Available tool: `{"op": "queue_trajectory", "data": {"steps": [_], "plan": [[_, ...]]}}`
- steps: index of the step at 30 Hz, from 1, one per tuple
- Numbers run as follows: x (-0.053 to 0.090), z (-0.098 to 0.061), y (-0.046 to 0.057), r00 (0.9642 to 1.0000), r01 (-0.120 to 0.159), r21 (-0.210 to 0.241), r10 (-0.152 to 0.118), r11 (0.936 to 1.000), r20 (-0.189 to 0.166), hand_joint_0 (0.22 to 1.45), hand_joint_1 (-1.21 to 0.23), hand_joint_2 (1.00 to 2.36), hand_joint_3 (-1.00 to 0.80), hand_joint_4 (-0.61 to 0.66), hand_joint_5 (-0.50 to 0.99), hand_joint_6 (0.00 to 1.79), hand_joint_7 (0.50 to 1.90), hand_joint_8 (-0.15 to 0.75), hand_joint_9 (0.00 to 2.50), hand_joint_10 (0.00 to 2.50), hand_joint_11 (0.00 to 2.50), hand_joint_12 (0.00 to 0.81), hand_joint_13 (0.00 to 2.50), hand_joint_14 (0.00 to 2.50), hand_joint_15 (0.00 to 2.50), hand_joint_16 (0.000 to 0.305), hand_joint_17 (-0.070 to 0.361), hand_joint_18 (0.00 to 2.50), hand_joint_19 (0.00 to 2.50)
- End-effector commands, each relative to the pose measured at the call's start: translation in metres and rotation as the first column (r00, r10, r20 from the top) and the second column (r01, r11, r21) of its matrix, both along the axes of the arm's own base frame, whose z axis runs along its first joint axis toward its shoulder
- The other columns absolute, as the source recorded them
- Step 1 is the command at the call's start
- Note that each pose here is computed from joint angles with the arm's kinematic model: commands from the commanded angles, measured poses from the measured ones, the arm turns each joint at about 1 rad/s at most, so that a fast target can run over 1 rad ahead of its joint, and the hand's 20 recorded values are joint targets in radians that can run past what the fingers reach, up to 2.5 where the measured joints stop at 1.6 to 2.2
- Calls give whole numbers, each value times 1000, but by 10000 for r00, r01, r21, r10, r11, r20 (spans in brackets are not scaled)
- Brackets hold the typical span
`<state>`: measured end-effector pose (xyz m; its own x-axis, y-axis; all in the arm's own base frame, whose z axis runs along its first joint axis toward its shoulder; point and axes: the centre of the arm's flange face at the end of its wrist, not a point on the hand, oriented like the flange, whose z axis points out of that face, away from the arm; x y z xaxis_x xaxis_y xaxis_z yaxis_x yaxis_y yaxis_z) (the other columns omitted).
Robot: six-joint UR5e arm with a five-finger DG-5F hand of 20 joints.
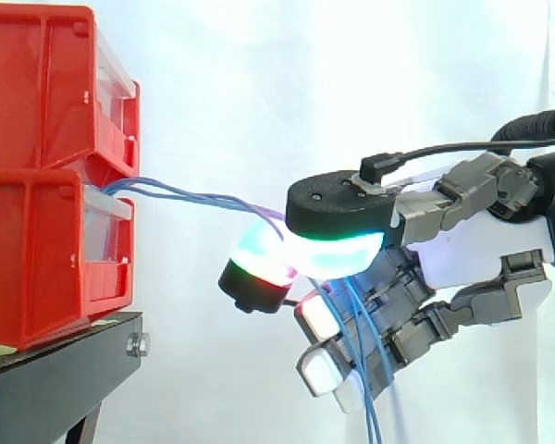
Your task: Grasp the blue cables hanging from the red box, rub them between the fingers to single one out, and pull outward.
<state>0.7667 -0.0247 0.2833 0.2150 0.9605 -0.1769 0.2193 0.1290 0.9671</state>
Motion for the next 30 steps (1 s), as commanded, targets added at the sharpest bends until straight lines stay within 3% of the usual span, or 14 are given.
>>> {"op": "queue_trajectory", "data": {"steps": [1,10,15,26,30], "plan": [[0,-1,0,10000,15,-6,-15,10000,-14,699,-917,1000,-500,24,-153,888,949,266,1033,21,649,341,935,20,488,46,104,814,443],[0,0,0,10000,0,0,0,10000,0,538,-752,1000,-500,60,-145,876,949,280,1077,23,657,362,963,22,514,51,114,829,486],[0,0,-1,10000,15,0,-15,10000,0,514,-652,1000,-500,81,-145,863,929,293,1089,22,643,375,976,21,520,52,117,821,489],[0,0,-1,10000,15,0,-15,10000,0,516,-519,1000,-500,75,-146,851,941,301,1097,22,640,379,980,20,522,51,115,787,501],[0,0,-1,10000,15,0,-15,10000,0,584,-578,1010,-339,54,-148,848,974,286,1090,23,662,366,965,22,536,48,107,754,521]]}}
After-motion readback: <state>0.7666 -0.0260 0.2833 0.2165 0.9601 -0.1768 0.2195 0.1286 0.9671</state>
